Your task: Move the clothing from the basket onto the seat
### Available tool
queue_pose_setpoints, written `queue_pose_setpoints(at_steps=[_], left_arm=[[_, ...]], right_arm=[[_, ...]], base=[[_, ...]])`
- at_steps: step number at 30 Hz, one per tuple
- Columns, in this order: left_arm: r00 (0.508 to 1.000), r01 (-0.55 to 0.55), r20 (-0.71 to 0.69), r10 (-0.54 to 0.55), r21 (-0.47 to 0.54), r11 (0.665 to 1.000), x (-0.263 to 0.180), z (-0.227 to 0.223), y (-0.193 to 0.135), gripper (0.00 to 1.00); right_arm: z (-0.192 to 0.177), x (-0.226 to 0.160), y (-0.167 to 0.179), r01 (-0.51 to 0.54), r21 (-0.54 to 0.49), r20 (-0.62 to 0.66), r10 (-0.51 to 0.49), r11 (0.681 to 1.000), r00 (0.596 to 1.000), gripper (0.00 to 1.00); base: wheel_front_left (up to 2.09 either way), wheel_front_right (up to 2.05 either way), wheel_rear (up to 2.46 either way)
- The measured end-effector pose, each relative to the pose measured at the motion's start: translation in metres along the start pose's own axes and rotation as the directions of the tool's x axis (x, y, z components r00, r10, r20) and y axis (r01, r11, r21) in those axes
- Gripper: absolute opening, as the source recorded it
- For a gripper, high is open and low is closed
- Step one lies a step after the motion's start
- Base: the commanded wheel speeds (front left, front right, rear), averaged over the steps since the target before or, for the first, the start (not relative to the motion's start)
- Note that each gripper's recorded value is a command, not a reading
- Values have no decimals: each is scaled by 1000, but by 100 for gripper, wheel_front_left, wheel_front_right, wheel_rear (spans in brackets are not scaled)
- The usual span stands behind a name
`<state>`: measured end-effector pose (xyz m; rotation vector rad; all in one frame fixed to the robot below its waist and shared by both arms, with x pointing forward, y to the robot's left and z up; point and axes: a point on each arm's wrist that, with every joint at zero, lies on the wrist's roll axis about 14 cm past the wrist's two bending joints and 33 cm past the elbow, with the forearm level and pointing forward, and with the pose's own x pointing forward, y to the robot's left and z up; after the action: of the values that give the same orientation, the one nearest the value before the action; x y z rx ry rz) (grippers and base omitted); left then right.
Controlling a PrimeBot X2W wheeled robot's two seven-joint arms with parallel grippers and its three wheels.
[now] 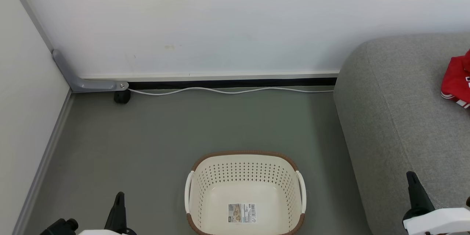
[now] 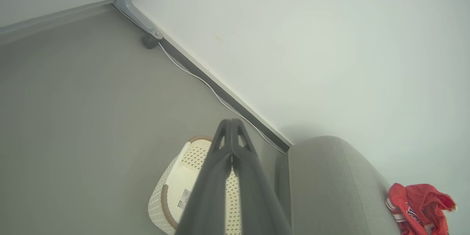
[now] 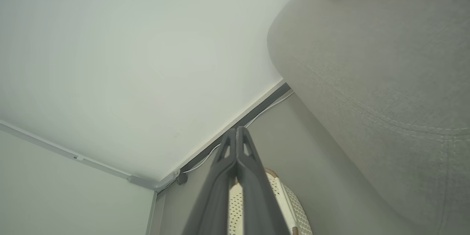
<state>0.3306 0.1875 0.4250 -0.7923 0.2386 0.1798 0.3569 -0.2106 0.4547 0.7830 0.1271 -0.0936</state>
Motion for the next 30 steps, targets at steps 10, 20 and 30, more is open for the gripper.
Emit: queue_pose_setpoints(at_steps=[10,20,30], left_arm=[[1000,15,-4,-15,-115,993,4,3,-4,0],[999,36,-9,-39,-231,972,8,7,-10,0],[998,63,-4,-69,-351,934,13,13,-17,0]], right_arm=[[1,3,2,5,118,2,-5,993,1000,0],[5,6,6,-3,231,9,1,973,1000,0],[5,6,7,-1,351,6,-1,936,1000,0]], base=[[0,0,0],[0,0,0],[0,0,0]])
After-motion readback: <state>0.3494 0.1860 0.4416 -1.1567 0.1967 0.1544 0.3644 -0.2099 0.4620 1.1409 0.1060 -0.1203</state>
